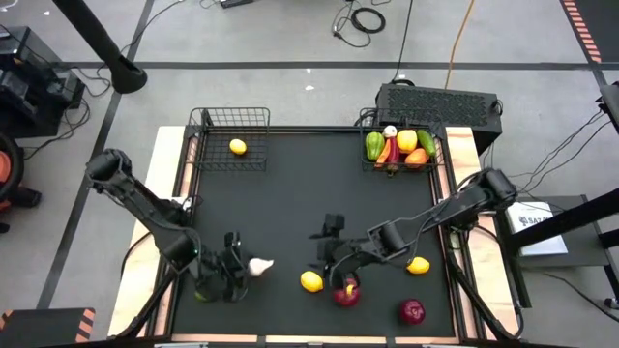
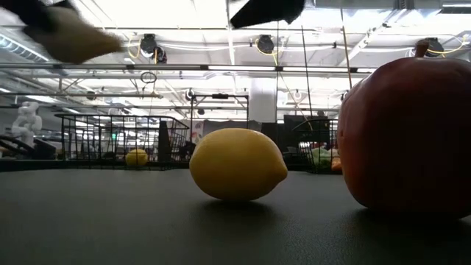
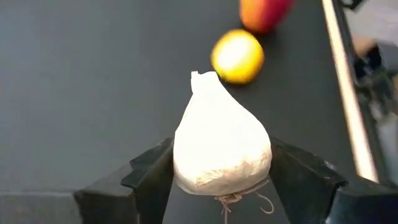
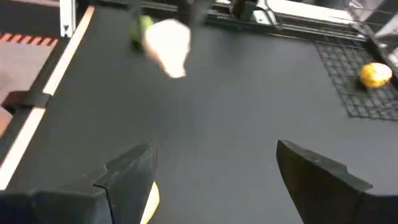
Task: Sort produce into baskets
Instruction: Put the white garlic into the right black wire basket
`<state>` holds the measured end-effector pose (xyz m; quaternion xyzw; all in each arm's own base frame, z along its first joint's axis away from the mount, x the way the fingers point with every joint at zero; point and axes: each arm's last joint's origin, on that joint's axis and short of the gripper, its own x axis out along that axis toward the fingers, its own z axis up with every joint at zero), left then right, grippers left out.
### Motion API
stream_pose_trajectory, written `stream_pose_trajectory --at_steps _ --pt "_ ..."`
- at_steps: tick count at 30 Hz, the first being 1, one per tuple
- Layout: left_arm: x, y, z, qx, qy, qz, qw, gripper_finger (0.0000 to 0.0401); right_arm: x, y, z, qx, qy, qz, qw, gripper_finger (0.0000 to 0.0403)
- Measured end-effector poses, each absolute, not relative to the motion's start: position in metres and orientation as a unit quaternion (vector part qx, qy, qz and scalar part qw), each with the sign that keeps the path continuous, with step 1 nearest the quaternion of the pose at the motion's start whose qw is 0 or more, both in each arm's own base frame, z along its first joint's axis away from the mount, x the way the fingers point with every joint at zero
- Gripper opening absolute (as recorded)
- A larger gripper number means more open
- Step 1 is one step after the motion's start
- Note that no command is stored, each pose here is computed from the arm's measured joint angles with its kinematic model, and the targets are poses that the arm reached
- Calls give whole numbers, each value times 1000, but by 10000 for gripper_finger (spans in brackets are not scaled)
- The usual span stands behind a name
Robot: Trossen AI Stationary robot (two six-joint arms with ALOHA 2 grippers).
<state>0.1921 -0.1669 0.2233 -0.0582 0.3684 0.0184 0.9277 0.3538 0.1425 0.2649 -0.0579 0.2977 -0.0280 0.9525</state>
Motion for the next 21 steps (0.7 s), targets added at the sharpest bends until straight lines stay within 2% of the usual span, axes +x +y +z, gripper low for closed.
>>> stream_pose_trajectory --at_steps 6,11,21 --pt "200 -148 236 -19 334 45 941 249 377 144 236 -112 290 -32 950 318" --pt "210 -141 241 3 309 43 950 249 395 133 233 -131 265 -69 953 318" --pt "223 -133 248 27 271 40 961 249 407 132 223 -175 275 -58 944 318"
